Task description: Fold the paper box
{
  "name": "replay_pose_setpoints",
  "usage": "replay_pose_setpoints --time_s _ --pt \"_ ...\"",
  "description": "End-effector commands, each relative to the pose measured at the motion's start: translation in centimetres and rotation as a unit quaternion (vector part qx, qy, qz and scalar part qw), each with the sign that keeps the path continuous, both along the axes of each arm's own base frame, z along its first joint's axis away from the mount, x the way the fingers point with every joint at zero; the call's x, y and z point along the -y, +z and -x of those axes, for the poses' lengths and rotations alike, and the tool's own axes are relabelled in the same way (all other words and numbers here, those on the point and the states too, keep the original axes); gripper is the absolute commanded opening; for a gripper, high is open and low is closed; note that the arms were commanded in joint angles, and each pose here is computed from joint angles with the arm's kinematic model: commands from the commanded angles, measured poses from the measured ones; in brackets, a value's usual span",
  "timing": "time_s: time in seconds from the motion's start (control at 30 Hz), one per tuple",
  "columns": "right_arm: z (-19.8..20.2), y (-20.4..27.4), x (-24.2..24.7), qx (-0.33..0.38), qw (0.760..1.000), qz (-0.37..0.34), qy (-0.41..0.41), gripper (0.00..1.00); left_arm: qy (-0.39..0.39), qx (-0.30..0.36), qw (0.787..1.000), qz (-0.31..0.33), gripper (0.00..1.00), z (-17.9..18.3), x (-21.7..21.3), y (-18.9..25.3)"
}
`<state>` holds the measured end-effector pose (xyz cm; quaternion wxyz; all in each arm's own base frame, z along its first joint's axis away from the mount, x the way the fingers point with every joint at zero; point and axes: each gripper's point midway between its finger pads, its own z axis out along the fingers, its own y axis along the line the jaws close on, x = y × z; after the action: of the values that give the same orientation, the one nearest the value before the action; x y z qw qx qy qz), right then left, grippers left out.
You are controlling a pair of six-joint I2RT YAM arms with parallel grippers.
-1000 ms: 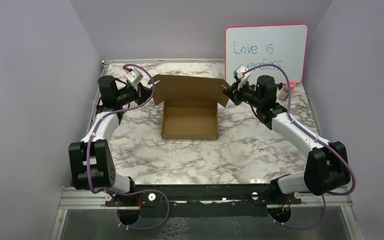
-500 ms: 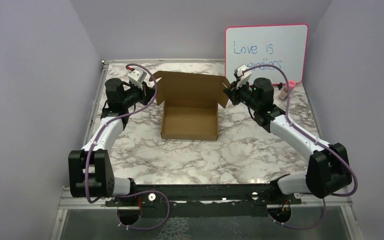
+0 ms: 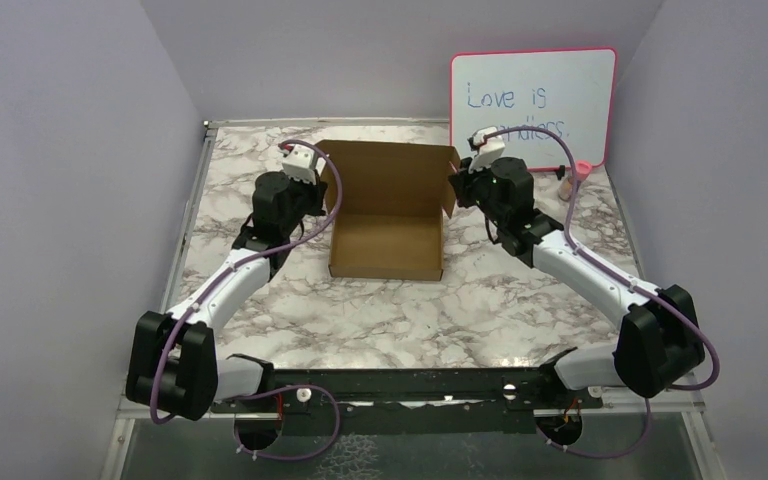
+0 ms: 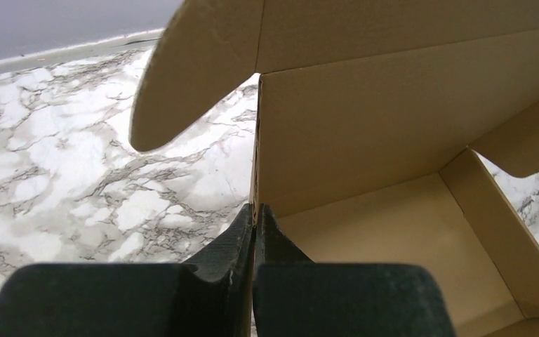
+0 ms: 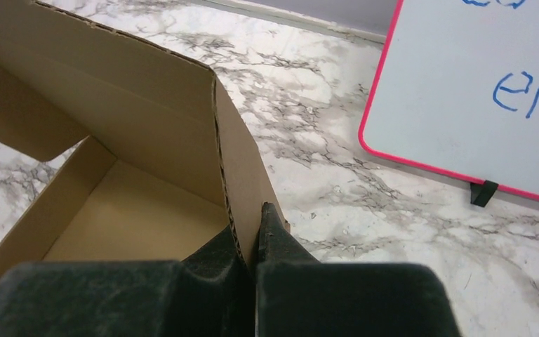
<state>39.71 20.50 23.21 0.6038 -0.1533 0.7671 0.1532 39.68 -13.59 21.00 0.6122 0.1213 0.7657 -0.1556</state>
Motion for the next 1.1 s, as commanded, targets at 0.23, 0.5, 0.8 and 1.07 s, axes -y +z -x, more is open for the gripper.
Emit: replay_pose_setpoints --time_s 0.23,0.5,0.8,1.07 --pt "-1.6 2.0 -0.4 -0.008 0.990 -0.056 -0.128 0.02 0.153 -0.002 0.985 0.074 0.00 0.3 0.0 0.5" --pt "-1.5 0.9 -0.7 -0.029 0.983 -0.080 -0.161 0.07 0.197 0.002 0.977 0.077 0.00 0.5 0.7 0.1" --pt "-2.0 0.1 -0.5 -0.054 0.970 -0.097 -0.218 0.08 0.202 0.008 0.976 0.084 0.00 1.0 1.5 -0.2" --pt "-2.2 -0.2 -0.5 -0.060 0.961 -0.113 -0.245 0.11 0.195 0.010 0.975 0.106 0.00 1.3 2.1 0.1"
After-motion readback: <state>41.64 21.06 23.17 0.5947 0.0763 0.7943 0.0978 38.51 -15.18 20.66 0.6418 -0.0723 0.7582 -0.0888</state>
